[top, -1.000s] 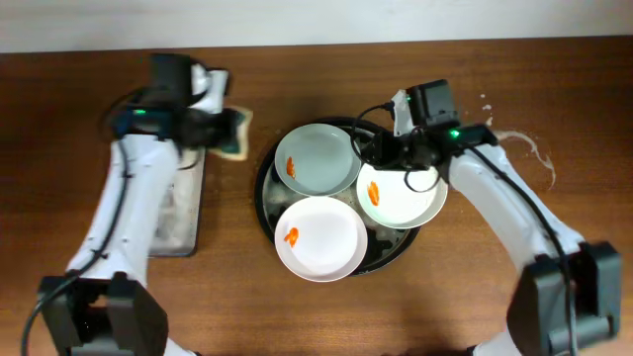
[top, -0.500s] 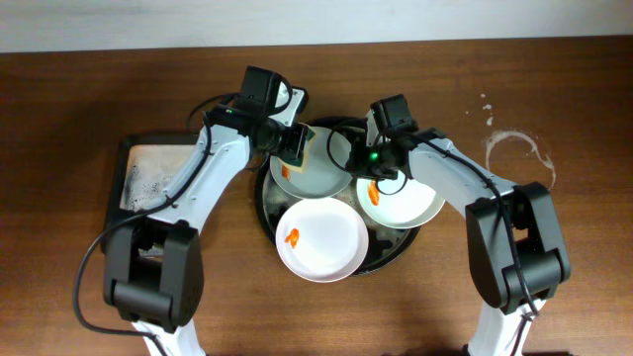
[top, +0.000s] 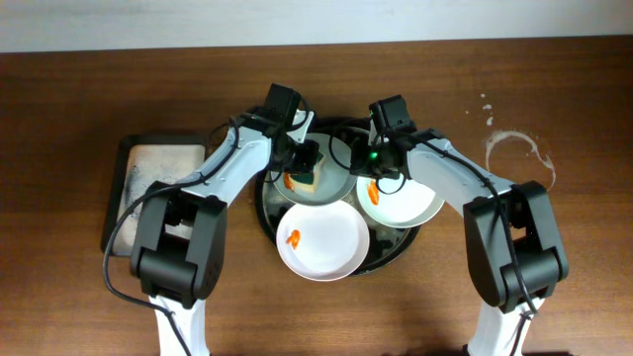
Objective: Clean dirty plates on tray and stack at the side
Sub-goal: 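Tilt the grey plate up with the right gripper and scrub it with the sponge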
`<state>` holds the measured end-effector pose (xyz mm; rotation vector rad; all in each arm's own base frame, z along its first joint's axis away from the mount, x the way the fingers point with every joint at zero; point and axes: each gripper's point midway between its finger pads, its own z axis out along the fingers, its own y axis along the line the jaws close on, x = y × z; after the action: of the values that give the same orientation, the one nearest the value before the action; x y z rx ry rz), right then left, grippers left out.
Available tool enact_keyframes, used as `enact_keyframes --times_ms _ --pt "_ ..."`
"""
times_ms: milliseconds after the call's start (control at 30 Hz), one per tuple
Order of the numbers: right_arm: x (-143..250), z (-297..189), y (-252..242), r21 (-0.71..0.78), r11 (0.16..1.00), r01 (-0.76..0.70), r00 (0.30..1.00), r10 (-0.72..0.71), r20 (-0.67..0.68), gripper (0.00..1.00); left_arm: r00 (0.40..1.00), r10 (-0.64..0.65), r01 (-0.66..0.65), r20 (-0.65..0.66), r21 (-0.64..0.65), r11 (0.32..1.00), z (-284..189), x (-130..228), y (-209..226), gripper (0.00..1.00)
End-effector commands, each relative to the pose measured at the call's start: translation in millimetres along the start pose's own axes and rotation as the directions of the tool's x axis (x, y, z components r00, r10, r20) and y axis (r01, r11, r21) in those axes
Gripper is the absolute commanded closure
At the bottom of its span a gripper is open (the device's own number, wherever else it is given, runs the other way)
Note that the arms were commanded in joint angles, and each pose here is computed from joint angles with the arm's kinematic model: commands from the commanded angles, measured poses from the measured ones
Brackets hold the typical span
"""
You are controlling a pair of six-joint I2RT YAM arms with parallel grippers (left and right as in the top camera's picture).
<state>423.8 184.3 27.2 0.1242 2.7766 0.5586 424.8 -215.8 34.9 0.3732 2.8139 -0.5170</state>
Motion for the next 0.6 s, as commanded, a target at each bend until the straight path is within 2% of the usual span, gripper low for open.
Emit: enact_keyframes --times_ms 0,233,400,500,567 --pt "-1 5 -4 0.035 0.999 -0.002 1.000 0.002 0.004 0.96 1.000 -0.018 0.018 -0.002 -0.001 1.000 4 -2 2 1.00" --pt "-3 2 -9 0.052 0.999 -0.008 1.000 0.008 0.014 0.96 1.000 -0.030 0.028 -0.002 -0.298 0.954 -3 3 56 1.00" --pt "-3 2 -9 0.052 0.999 -0.008 1.000 0.008 0.014 0.96 0.999 -0.032 0.024 -0.014 -0.413 0.910 -11 8 76 1.00" --pt "-4 -2 -13 0.082 0.997 -0.009 1.000 0.007 0.022 0.96 0.999 -0.031 0.026 -0.006 -0.417 0.908 -18 1 74 1.00" --pt "-10 -14 -12 0.101 0.994 0.039 0.998 -0.044 0.048 0.96 1.000 -0.025 0.028 0.012 -0.398 0.917 -26 -11 66 1.00"
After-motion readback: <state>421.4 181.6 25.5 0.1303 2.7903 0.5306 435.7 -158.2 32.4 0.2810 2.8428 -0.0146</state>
